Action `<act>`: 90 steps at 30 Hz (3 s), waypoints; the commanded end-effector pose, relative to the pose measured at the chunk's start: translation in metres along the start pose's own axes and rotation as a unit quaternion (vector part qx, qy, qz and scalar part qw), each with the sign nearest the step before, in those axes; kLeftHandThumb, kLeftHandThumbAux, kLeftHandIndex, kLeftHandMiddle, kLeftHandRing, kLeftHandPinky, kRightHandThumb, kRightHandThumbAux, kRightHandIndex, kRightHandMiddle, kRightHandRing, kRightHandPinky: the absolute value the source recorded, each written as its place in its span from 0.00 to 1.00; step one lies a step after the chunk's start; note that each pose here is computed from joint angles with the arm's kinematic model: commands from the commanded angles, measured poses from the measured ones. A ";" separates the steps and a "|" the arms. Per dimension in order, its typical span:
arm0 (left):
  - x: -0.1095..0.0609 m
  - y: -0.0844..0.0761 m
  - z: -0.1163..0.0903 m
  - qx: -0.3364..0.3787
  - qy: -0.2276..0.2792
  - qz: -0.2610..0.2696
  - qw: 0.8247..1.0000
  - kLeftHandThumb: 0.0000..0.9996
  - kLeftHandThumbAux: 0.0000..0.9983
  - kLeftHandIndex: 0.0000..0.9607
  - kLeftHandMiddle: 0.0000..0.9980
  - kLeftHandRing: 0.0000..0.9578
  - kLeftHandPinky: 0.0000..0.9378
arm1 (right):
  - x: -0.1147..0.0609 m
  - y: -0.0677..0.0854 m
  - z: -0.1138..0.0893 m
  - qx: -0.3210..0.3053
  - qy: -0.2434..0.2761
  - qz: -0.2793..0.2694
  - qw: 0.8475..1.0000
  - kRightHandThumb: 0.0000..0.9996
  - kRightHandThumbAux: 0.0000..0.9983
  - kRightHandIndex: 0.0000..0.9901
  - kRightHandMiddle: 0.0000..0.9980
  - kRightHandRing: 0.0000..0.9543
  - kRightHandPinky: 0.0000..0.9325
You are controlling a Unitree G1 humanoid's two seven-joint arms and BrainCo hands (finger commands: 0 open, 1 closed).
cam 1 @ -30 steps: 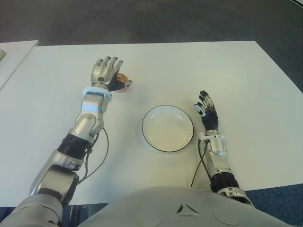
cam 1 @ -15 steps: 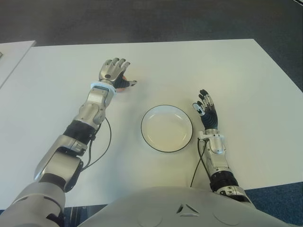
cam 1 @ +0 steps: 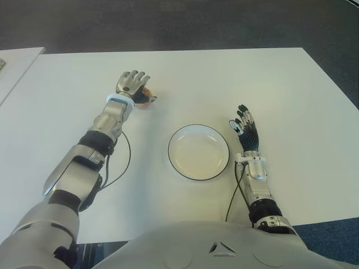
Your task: Put the apples into the plate.
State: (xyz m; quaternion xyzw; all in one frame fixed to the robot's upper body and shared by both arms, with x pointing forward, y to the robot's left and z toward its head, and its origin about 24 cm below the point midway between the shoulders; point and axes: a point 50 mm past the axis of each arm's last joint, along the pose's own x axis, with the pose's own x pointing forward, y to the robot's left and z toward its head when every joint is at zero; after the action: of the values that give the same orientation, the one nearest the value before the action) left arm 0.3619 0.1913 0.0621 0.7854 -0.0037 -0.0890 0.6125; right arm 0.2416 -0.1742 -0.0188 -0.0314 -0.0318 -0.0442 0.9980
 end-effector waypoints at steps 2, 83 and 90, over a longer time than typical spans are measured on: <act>0.005 -0.010 -0.003 0.006 0.002 -0.013 1.000 0.28 0.22 0.00 0.00 0.00 0.00 | -0.060 -0.009 -0.057 -0.014 0.143 -0.009 0.990 0.12 0.48 0.00 0.00 0.00 0.00; 0.007 -0.031 0.000 -0.064 0.062 -0.025 0.996 0.29 0.18 0.00 0.00 0.00 0.00 | -0.065 -0.025 -0.063 0.002 0.154 -0.024 0.988 0.12 0.52 0.00 0.00 0.00 0.00; 0.007 -0.031 0.002 -0.077 0.064 -0.025 0.995 0.28 0.17 0.00 0.00 0.00 0.00 | -0.065 -0.025 -0.064 -0.012 0.160 -0.014 0.987 0.12 0.54 0.00 0.00 0.00 0.00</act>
State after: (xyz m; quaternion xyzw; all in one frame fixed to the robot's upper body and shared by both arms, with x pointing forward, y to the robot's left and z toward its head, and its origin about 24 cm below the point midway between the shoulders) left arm 0.3674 0.2006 0.0357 0.7523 0.0603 -0.0559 0.6536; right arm 0.2479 -0.1862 -0.0189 -0.0164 -0.0385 -0.0462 0.9981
